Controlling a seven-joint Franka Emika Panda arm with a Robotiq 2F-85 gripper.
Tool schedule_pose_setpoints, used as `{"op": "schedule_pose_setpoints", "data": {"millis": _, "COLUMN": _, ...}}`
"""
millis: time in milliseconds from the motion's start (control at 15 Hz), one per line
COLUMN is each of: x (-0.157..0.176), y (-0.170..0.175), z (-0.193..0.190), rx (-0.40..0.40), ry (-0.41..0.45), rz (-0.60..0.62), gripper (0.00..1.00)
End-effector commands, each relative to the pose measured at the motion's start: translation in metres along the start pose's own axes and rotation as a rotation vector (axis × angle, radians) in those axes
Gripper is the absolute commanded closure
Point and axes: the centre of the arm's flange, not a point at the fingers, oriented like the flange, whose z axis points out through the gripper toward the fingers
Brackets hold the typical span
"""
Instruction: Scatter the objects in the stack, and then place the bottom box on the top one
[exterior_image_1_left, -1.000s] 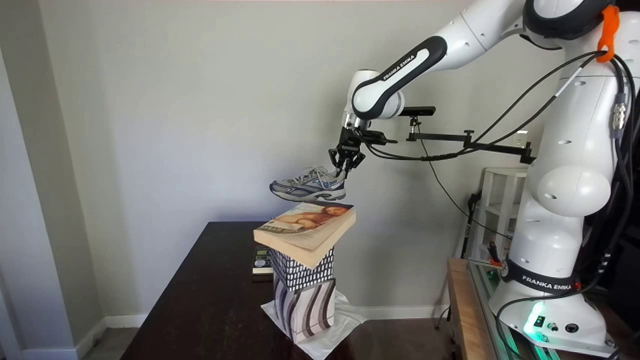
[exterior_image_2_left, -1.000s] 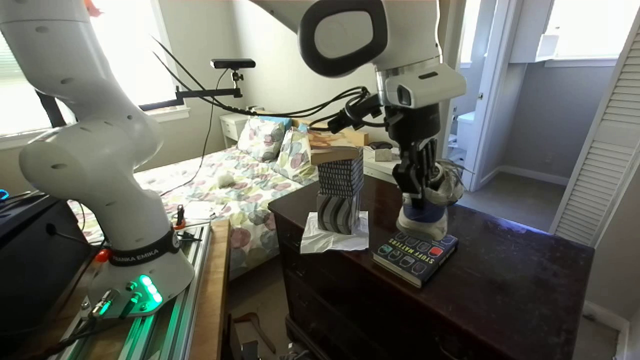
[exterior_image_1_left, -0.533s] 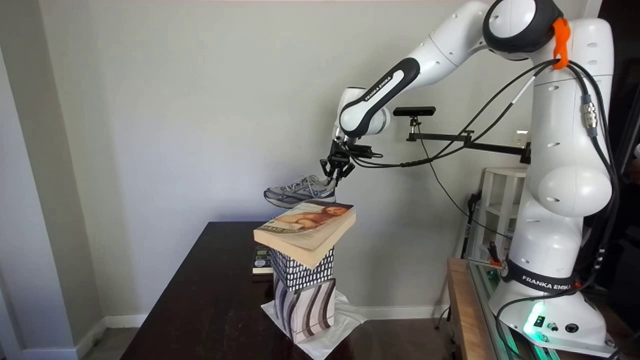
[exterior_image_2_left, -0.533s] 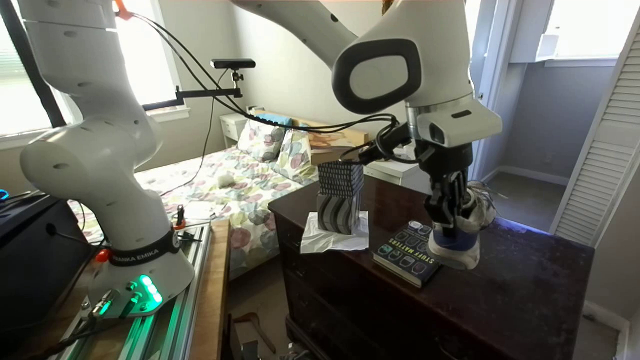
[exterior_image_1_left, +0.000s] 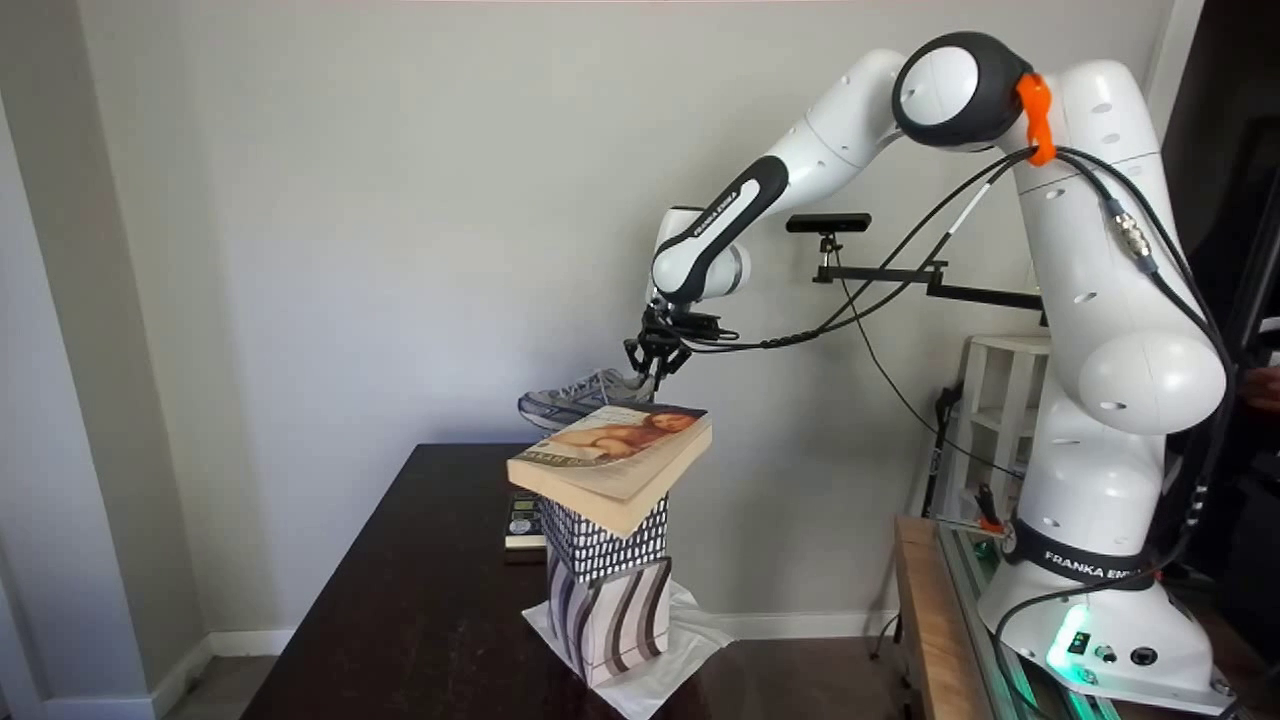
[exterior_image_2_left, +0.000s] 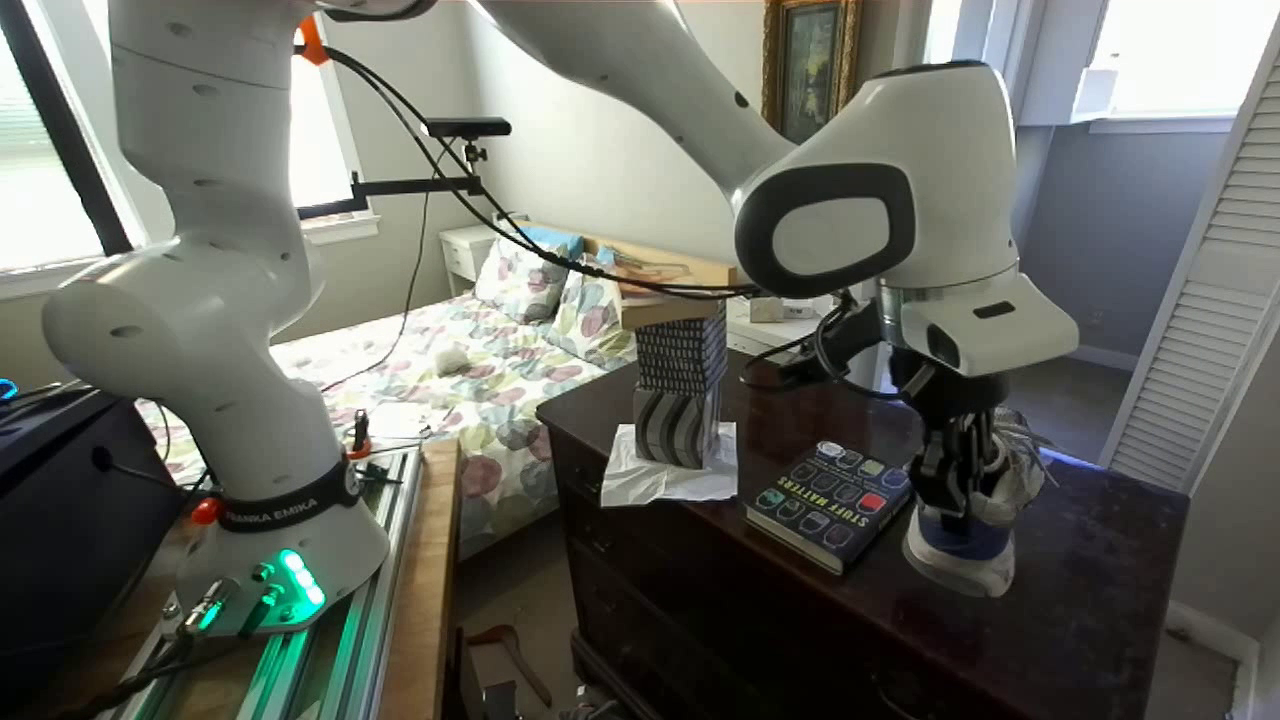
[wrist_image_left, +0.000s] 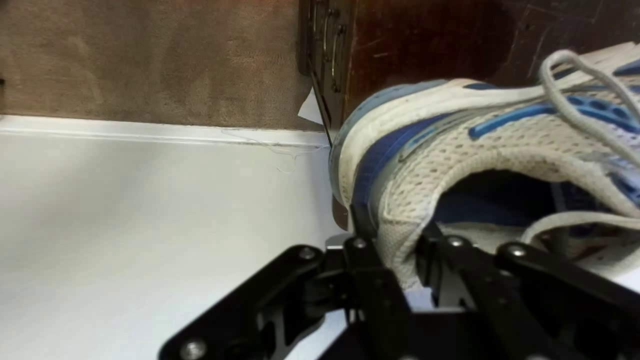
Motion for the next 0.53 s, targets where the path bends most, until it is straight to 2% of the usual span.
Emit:
{"op": "schedule_pose_setpoints", "data": {"millis": 0, "x": 0.025, "y": -0.017, "z": 0.024, "rx": 0.023, "ry": 0.000, "rz": 0.050, "gripper": 0.94}}
{"op": "schedule_pose_setpoints", "data": {"millis": 467, "x": 0.032, "y": -0.021, "z": 0.063, "rx": -0.019, "ry": 0.014, "rz": 0.051, "gripper": 0.94}}
